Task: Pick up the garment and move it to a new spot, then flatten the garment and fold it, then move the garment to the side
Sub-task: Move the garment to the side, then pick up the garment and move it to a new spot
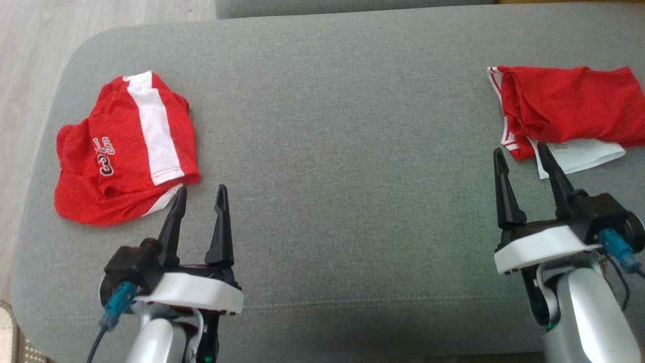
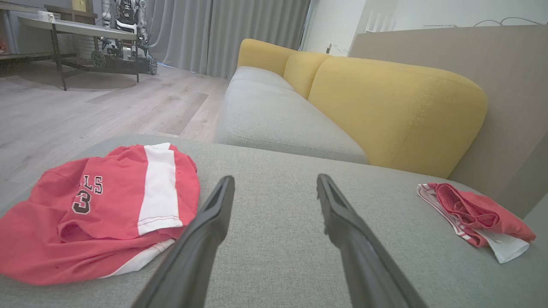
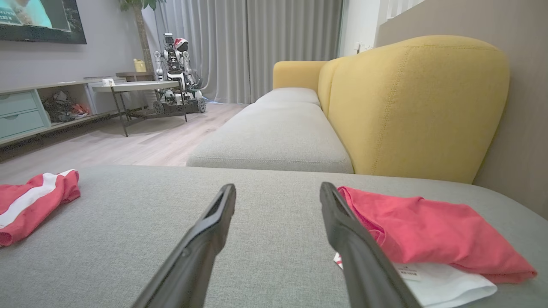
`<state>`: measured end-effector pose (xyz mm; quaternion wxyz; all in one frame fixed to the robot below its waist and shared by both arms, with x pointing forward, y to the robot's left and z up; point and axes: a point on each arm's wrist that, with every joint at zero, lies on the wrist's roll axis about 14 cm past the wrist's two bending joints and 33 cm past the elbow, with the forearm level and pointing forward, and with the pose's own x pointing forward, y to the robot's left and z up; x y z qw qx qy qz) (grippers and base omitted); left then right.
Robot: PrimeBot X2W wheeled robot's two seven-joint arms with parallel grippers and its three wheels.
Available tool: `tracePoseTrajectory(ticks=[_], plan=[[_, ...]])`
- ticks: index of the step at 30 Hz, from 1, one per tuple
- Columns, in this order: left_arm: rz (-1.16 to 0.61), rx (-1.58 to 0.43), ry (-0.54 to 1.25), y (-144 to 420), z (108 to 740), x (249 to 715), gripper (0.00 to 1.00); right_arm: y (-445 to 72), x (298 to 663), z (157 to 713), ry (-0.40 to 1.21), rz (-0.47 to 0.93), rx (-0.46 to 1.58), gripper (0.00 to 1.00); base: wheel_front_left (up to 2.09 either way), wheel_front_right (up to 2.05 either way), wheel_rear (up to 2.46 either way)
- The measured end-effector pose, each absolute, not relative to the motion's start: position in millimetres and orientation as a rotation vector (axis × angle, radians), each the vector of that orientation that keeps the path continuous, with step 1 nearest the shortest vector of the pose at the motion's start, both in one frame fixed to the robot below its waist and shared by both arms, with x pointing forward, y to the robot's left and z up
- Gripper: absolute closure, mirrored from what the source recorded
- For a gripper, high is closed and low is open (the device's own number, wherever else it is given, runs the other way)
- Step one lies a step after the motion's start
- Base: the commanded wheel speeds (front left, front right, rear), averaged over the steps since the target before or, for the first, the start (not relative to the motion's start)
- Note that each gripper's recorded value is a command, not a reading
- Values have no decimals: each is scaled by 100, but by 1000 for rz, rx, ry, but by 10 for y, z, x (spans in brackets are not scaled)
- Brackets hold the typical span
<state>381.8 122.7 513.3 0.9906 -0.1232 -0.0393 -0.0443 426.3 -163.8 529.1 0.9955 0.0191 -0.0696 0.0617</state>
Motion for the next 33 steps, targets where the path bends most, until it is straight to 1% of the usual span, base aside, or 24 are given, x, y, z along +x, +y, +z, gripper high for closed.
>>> tracePoseTrajectory(ticks=[10,22,27,33], plan=[[-97,-249,-84,1216,5152,3809,0,-1686,4181,5278,-138,106,39,0,0,0,0],[-81,-248,-88,1275,5160,3779,0,-1641,4213,5278,-139,113,57,0,0,0,0],[-37,-244,-98,1419,5181,3710,0,-1427,4237,5207,-119,171,72,0,0,0,0],[64,-240,-133,1737,5271,3550,0,-978,4265,5149,-100,294,83,0,0,0,0]])
